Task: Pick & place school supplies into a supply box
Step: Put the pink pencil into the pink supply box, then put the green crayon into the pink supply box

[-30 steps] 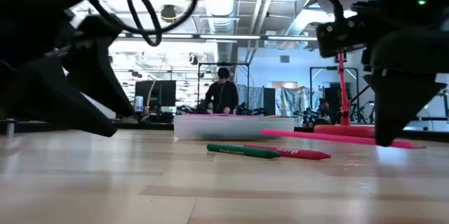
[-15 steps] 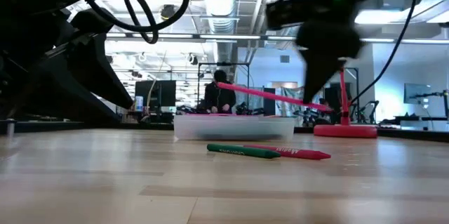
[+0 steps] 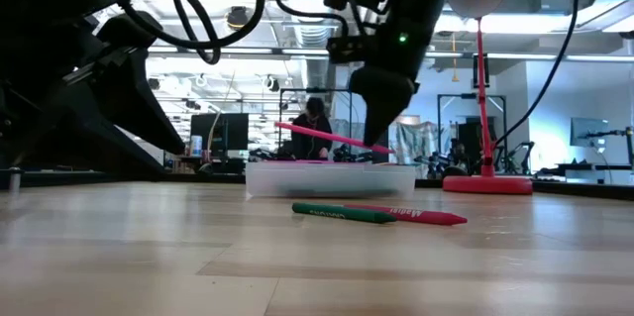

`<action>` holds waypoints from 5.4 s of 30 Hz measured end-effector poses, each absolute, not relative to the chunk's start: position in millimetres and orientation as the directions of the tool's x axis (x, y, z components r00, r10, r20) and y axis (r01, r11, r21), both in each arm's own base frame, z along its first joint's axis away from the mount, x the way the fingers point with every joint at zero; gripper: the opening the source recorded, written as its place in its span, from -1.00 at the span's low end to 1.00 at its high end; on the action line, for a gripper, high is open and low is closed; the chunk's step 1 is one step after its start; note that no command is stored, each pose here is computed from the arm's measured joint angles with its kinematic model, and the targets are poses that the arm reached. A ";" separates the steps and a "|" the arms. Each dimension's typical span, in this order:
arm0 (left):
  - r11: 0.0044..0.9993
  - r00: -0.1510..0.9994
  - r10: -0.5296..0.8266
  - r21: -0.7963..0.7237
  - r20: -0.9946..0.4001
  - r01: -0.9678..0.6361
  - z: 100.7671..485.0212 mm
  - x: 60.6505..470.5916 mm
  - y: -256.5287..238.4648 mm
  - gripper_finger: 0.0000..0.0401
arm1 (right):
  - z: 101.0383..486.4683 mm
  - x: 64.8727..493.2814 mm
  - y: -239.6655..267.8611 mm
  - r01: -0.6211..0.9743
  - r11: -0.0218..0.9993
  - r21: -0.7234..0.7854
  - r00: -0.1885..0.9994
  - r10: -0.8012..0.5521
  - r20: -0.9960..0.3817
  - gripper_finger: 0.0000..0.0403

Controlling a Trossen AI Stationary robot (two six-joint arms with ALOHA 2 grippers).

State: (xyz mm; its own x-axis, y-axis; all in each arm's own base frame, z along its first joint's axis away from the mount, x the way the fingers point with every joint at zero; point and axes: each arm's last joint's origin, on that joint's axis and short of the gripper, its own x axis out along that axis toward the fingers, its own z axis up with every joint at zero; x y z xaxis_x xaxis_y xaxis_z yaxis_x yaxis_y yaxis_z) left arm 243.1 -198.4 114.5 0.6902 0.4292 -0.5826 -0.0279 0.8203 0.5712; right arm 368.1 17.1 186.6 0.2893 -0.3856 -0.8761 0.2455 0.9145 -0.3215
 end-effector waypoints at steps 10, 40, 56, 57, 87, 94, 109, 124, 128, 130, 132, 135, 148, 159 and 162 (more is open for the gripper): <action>0.818 0.705 0.425 0.574 -0.567 -0.032 114.8 235.1 -205.7 -0.25 | 186.3 369.0 13.7 0.181 0.939 -0.293 0.292 -0.336 -0.895 -1.00; 0.827 0.768 0.361 0.562 -0.528 -0.003 120.5 244.0 -214.9 -0.25 | 199.6 339.9 94.5 0.110 0.917 -0.384 0.353 -0.397 -0.847 -0.62; 0.860 0.835 0.023 0.437 -0.550 0.265 138.0 314.1 -172.5 -0.25 | 189.5 256.5 161.2 0.112 0.951 -0.288 0.689 -0.283 -0.667 -0.62; 0.866 0.828 0.013 0.420 -0.560 0.271 137.6 318.4 -164.9 -0.25 | 186.5 254.4 162.9 0.108 0.956 -0.274 0.702 -0.269 -0.659 -0.62; 0.901 0.765 -0.195 0.196 -0.614 0.388 134.5 350.4 -87.6 -0.25 | 151.8 206.6 195.4 0.084 0.971 -0.223 0.869 -0.181 -0.460 -0.63; 0.900 0.767 -0.198 0.198 -0.610 0.389 130.7 347.3 -87.7 -0.25 | 152.0 206.3 195.9 0.082 0.972 -0.221 0.871 -0.178 -0.458 -0.63; 0.898 0.768 -0.206 0.194 -0.606 0.394 109.7 353.8 -88.8 -0.25 | 152.2 206.5 196.2 0.080 0.973 -0.218 0.871 -0.175 -0.458 -0.63; 0.924 0.714 -0.190 0.124 -0.674 0.363 103.3 349.1 -86.5 -0.25 | 152.7 206.8 196.6 0.081 0.974 -0.210 0.874 -0.171 -0.455 -0.63; 0.932 0.694 -0.185 0.099 -0.695 0.348 101.6 347.3 -86.0 -0.25 | 152.5 206.8 196.7 0.078 0.975 -0.209 0.873 -0.168 -0.457 -0.63; 0.938 0.687 -0.184 0.083 -0.703 0.336 101.1 346.6 -85.9 -0.25 | 152.4 207.4 195.9 0.081 0.974 -0.211 0.872 -0.172 -0.458 -0.63; 0.943 0.676 -0.184 0.065 -0.713 0.326 100.5 345.9 -85.8 -0.25 | 152.3 208.9 194.2 0.088 0.973 -0.213 0.870 -0.179 -0.459 -0.63; 0.950 0.657 -0.185 0.037 -0.731 0.309 99.3 344.1 -85.4 -0.25 | 151.9 212.5 189.7 0.102 0.969 -0.226 0.864 -0.198 -0.463 -0.63; 0.960 0.648 -0.182 0.009 -0.739 0.280 98.1 343.0 -85.0 -0.25 | 150.8 225.9 174.4 0.107 0.965 -0.240 0.842 -0.216 -0.494 -0.63; 0.963 0.640 -0.179 0.000 -0.747 0.269 96.8 342.0 -84.8 -0.56 | 150.8 226.0 174.3 0.107 0.965 -0.239 0.842 -0.216 -0.495 -0.63; 0.967 0.628 -0.174 -0.010 -0.759 0.255 95.6 340.8 -84.4 -0.67 | 150.8 226.0 174.3 0.107 0.965 -0.239 0.842 -0.215 -0.495 -0.63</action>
State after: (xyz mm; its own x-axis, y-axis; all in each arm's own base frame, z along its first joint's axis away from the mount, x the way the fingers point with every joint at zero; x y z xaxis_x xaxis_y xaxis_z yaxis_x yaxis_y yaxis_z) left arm 340.8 -84.4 95.6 0.6279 -0.1736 -0.7587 0.2549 0.9669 -0.0103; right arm 226.0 174.3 150.8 0.8418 -0.2153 -0.4950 0.1066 0.9653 -0.2385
